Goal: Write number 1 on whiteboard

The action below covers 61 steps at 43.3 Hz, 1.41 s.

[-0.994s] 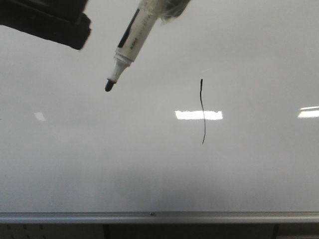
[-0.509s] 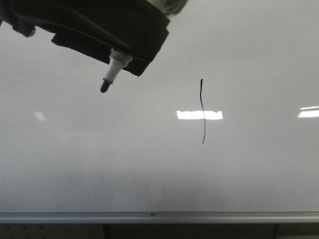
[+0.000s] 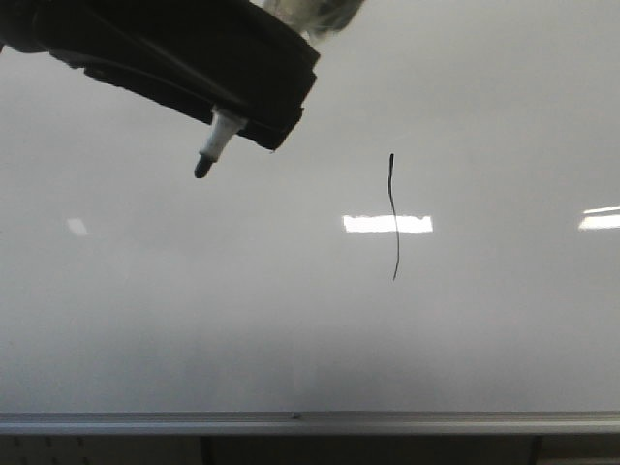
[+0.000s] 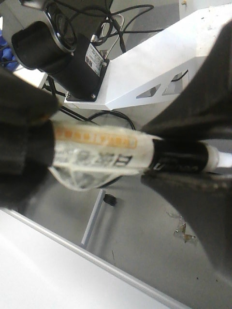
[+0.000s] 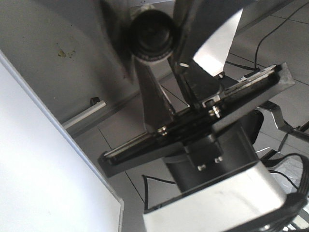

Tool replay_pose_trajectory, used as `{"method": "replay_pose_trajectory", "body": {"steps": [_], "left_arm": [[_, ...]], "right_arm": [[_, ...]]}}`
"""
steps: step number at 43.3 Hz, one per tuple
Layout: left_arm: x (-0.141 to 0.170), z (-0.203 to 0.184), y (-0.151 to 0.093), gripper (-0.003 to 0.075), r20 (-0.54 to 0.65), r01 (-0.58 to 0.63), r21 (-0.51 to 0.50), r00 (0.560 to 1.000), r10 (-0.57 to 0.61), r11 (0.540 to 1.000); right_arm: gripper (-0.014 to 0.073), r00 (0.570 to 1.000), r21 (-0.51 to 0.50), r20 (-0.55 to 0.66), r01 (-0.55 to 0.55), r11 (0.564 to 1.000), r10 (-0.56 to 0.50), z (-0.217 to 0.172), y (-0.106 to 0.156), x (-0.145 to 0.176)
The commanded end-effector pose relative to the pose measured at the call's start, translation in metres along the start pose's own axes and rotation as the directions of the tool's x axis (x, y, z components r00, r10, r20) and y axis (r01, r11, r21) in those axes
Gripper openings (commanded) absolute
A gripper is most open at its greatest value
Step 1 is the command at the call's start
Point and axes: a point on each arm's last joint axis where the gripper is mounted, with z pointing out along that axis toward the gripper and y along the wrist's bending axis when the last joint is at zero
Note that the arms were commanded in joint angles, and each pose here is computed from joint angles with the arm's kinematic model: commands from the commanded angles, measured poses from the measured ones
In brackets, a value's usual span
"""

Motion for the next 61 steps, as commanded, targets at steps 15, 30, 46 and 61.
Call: {"method": "replay_pose_trajectory", "body": {"steps": [15,30,46,61], "left_arm": [[-0.003,-0.016,0.022,-0.0020,-0.024,0.017,-0.276,0.999,-0.024,0.961],[0.043,-0.085,0.088,-0.0020,0.268,0.457,-0.625,0.887,-0.376,0.633],[0.127,-0.147,0.111,-0.0020,0.471,0.620,-0.751,0.744,-0.474,0.226],[0.159,-0.151,0.152,-0.0020,0.463,0.627,-0.766,0.690,-0.556,0.141]], "right_arm": [[0.0363,0.965,0.161,0.256,0.023,0.987,-0.064,-0.057,0.015,-0.017],[-0.0060,0.912,0.430,0.382,-0.033,0.902,-0.148,-0.084,0.028,0.026],[-0.0060,0.844,0.579,0.485,-0.112,0.808,-0.231,-0.090,0.041,0.084],[-0.0060,0.853,0.575,0.478,-0.123,0.809,-0.210,-0.086,0.037,0.091]]}}
